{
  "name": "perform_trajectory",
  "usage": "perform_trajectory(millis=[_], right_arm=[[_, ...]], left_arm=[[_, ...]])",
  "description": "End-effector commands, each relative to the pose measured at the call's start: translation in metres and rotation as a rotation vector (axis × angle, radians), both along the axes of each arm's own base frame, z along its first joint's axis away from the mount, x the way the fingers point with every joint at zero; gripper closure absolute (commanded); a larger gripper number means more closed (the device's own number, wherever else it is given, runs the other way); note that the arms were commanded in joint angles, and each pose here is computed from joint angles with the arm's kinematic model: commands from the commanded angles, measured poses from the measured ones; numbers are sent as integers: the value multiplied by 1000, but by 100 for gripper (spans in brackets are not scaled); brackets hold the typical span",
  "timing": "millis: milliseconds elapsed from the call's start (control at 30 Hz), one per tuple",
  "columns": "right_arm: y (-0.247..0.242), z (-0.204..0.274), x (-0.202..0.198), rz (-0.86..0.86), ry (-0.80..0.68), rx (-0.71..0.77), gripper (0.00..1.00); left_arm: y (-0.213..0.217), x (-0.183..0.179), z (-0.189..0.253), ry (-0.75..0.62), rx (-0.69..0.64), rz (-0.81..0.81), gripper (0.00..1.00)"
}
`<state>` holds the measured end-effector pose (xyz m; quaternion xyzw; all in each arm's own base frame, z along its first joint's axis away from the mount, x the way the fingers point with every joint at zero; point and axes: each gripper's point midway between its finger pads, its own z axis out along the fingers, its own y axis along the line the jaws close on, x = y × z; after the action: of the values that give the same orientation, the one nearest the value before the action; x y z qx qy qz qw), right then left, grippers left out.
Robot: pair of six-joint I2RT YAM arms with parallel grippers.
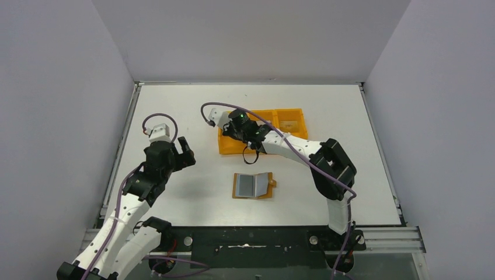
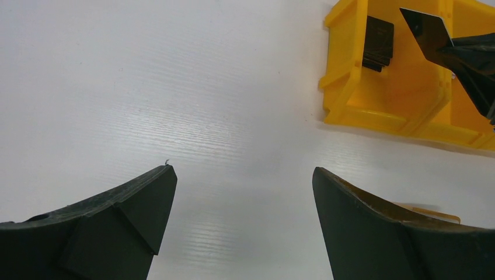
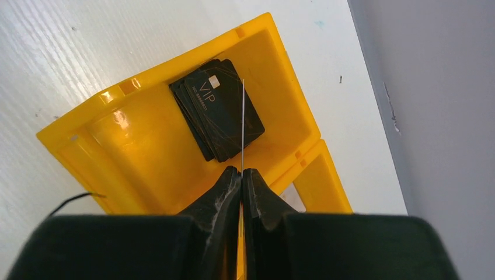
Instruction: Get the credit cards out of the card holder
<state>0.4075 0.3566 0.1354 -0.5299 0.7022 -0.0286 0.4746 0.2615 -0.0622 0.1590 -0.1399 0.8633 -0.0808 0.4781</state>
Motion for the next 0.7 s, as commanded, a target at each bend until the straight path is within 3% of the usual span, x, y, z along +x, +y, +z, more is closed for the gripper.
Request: perform_trajectory(millis=[0,667], right_arm=[[2,21,29,1,-111,-66,100],[2,-26,68,27,-160,-275,96]], left_arm=[[4,7,26,-75,-6,22,11],[3,6,28,-87,-16,10,11]])
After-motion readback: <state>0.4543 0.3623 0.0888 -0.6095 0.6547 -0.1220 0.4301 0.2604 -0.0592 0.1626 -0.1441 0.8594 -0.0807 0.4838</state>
